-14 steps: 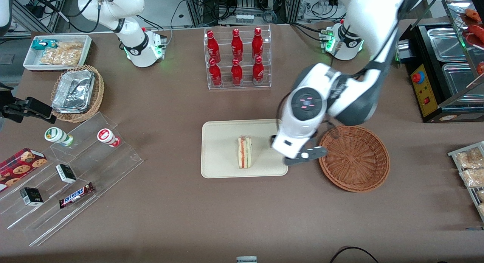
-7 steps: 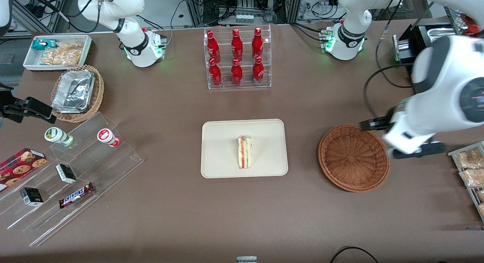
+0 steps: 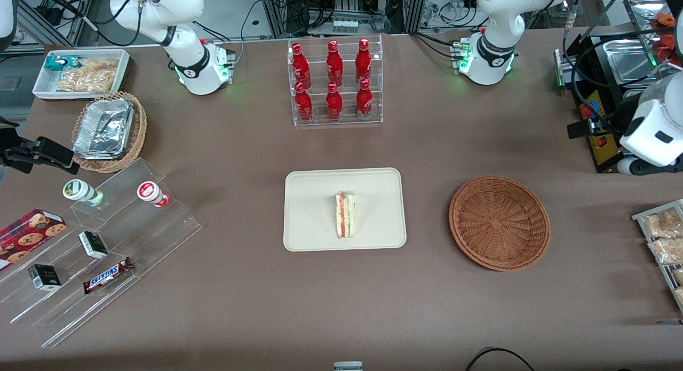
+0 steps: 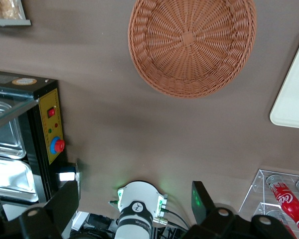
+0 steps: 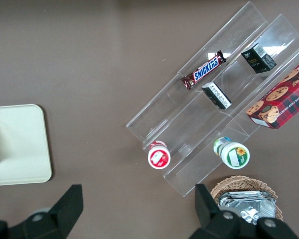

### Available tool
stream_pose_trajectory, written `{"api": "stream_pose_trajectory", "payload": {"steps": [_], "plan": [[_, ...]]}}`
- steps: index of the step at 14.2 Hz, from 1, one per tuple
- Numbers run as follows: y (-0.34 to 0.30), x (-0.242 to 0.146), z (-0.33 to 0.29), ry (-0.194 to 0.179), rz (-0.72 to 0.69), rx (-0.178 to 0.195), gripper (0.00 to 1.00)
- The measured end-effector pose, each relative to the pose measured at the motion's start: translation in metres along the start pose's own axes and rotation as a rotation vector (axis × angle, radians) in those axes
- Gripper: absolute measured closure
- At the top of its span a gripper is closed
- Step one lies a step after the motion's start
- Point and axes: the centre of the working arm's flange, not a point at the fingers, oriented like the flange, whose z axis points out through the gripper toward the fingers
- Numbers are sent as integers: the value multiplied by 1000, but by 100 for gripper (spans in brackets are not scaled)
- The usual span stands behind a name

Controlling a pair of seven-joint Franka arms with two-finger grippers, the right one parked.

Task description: Place sandwich from basket to tray

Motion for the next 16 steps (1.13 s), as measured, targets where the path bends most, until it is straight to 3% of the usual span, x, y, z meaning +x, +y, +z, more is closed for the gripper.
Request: {"api": "stream_pose_trajectory", "payload": {"steps": [7,9,16], "plan": [[8,-29,7,-16,3,21,0],[13,-35,4,-6,17,-14,0],[43,-37,1,53,58,-20,0]]}}
